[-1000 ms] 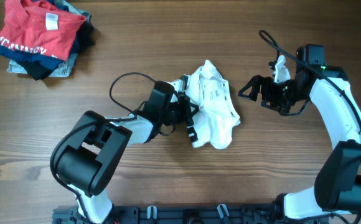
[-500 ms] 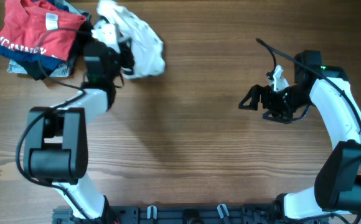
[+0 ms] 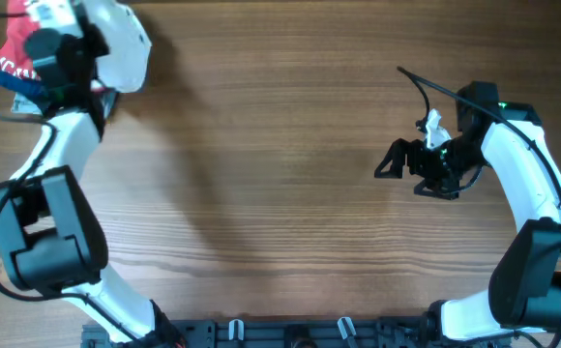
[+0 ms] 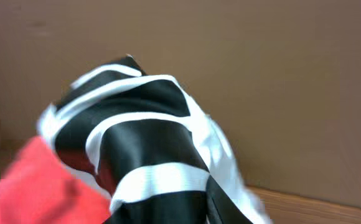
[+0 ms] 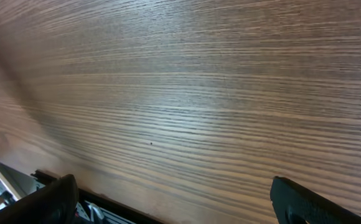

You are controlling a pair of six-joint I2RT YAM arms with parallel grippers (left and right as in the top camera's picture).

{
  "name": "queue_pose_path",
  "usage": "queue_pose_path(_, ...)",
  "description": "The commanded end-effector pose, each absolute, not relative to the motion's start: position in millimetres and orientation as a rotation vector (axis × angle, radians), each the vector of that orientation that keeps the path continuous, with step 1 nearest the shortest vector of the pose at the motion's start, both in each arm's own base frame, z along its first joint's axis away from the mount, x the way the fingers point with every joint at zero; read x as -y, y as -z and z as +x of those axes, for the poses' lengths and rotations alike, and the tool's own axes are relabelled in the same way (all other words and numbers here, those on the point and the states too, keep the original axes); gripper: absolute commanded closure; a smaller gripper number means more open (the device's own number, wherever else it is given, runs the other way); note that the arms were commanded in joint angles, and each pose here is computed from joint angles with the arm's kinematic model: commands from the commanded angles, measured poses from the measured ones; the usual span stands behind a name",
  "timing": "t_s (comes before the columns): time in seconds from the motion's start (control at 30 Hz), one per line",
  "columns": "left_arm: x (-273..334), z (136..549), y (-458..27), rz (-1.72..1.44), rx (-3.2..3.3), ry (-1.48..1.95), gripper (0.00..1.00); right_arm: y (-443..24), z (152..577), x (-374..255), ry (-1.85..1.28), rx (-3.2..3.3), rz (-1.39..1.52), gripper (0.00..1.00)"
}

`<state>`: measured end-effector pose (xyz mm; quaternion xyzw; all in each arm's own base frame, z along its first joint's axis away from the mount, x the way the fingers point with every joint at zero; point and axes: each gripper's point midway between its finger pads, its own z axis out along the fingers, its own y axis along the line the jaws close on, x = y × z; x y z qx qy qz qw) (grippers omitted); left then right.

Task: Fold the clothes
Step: 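Carry the shirt with the left gripper onto the top-left clothes stack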

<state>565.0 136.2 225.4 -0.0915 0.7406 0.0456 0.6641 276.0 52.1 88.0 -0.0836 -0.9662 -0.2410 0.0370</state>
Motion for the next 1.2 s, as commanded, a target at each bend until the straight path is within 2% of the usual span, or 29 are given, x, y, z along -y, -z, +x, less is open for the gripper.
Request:
queue_pose_path(0.0,-207.5,546.8,-241.1,-0.343,-1.615,-0.199,0.73,-94.8,280.0,-49.0,0.721,2.993,-0.274,0.00)
queue_pose_path(0.2,-265.5,524.6,-219.2,-0.443,-1.645,-0.273,0.68,-95.3,273.5,-49.6,0.716,2.969,-0.265,0.00)
queue_pose_path(0.33,-274.4,531.1,-172.2,-0.466,-1.699,-0.270,0.49,-95.6,270.4,-49.9,0.713,2.956,-0.270,0.00)
queue_pose_path(0.37,-275.6,533.2,-161.3,-0.468,-1.705,-0.269,0.48,-95.4,270.1,-49.5,0.708,2.955,-0.273,0.00)
queue_pose_path(0.4,-276.4,534.9,-151.2,-0.472,-1.715,-0.267,0.40,-95.5,270.1,-49.6,0.709,2.955,-0.274,0.00)
queue_pose_path(0.43,-277.3,536.6,-142.5,-0.480,-1.726,-0.261,0.05,-95.4,270.2,-49.5,0.707,2.952,-0.286,0.00)
queue_pose_path(0.47,-277.5,536.9,-140.3,-0.492,-1.728,-0.252,0.00,-95.9,270.7,-49.5,0.707,2.953,-0.299,0.00)
queue_pose_path(0.67,-267.5,537.0,-197.1,-0.562,-1.740,-0.154,0.00,-135.8,282.6,-48.2,0.751,3.149,-0.293,0.00)
queue_pose_path(0.83,-249.0,506.7,-321.2,-0.498,-1.562,-0.169,0.00,-162.6,272.8,-49.2,0.769,3.233,-0.260,0.00)
queue_pose_path(0.9,-239.0,498.1,-345.9,-0.504,-1.519,-0.109,0.00,-162.7,271.5,-49.4,0.768,3.235,-0.235,0.00)
queue_pose_path(0.93,-230.8,499.7,-345.7,-0.487,-1.532,-0.058,0.26,-162.6,271.0,-49.5,0.767,3.236,-0.222,0.00)
queue_pose_path(0.97,-224.5,504.0,-340.0,-0.491,-1.545,-0.018,0.78,-162.6,270.9,-49.4,0.766,3.236,-0.222,0.00)
queue_pose_path(1.0,-219.4,510.5,-331.7,-0.487,-1.561,-0.005,0.96,-162.6,270.8,-49.5,0.766,3.235,-0.222,0.00)
queue_pose_path(1.17,-194.9,564.3,-284.3,-0.449,-1.521,0.004,0.96,-161.4,264.9,-50.1,0.760,3.211,-0.223,0.00)
